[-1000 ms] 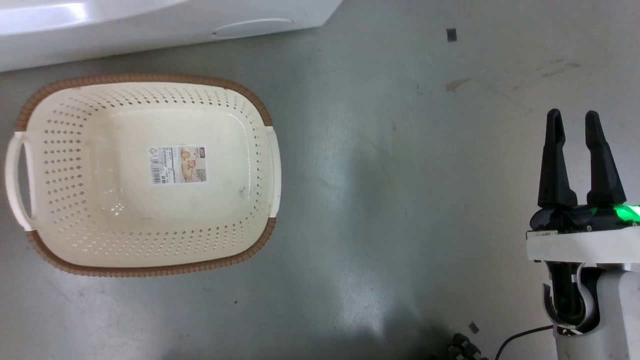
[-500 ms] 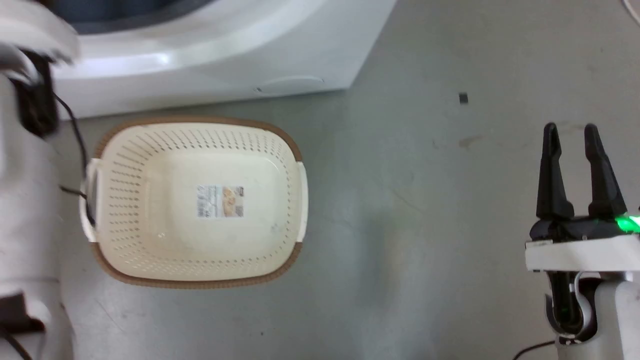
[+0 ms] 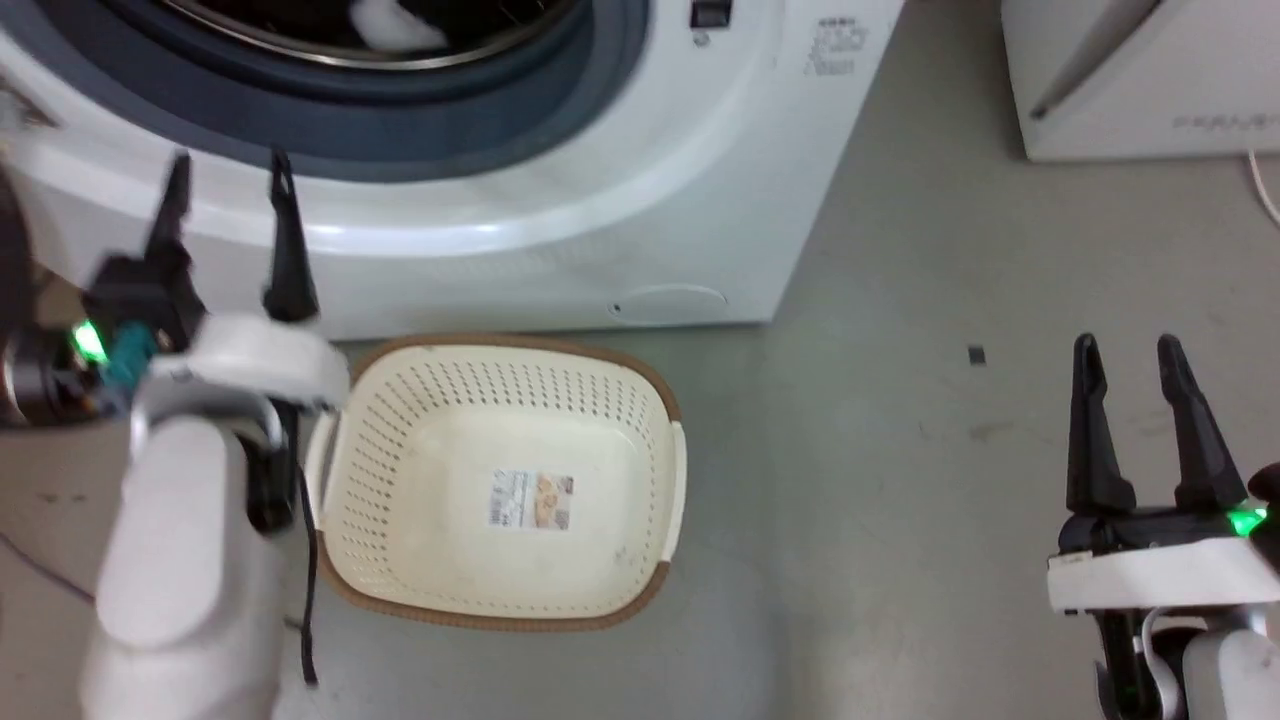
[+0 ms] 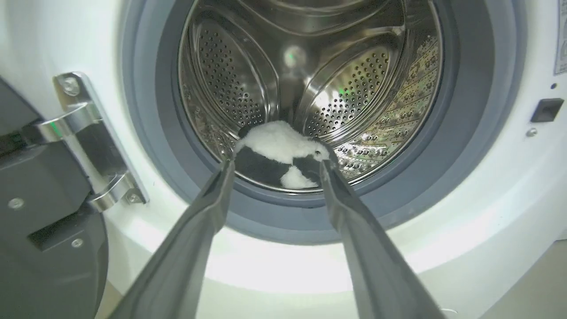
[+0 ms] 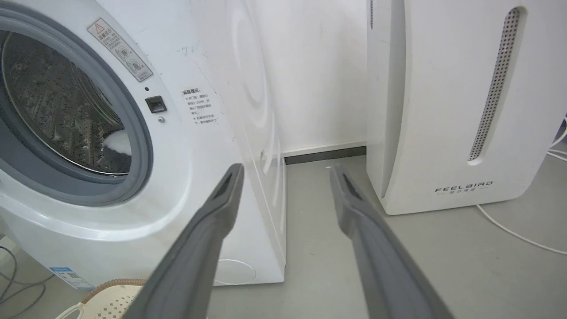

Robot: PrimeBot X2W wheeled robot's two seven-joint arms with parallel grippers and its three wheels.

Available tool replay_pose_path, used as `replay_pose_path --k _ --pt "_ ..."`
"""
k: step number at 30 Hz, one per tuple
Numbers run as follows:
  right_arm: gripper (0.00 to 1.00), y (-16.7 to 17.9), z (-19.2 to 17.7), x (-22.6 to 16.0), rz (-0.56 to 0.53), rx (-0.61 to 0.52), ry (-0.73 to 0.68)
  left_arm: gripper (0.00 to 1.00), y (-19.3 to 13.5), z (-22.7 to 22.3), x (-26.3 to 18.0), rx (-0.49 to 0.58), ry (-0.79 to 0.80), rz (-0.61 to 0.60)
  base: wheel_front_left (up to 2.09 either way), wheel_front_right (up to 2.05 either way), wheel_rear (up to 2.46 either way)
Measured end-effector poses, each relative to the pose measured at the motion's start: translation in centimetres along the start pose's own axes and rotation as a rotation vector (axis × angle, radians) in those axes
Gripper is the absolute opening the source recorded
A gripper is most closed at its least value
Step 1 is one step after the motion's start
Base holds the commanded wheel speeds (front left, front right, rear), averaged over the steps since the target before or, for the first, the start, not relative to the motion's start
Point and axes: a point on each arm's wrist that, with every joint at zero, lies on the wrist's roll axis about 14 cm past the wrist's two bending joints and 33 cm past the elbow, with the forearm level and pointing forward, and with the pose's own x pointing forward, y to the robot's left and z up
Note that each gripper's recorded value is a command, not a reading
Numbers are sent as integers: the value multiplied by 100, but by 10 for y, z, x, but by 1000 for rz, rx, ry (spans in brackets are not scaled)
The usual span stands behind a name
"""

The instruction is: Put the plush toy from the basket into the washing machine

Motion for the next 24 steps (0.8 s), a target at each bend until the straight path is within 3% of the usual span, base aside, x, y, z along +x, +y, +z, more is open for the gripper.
replay_pose_path --k 7,24 --pt "100 18 25 -17 52 -19 -49 100 7 27 -70 2 -44 27 0 0 0" --pt "100 34 38 -57 104 -48 -61 100 9 19 -176 -59 18 52 0 0 0"
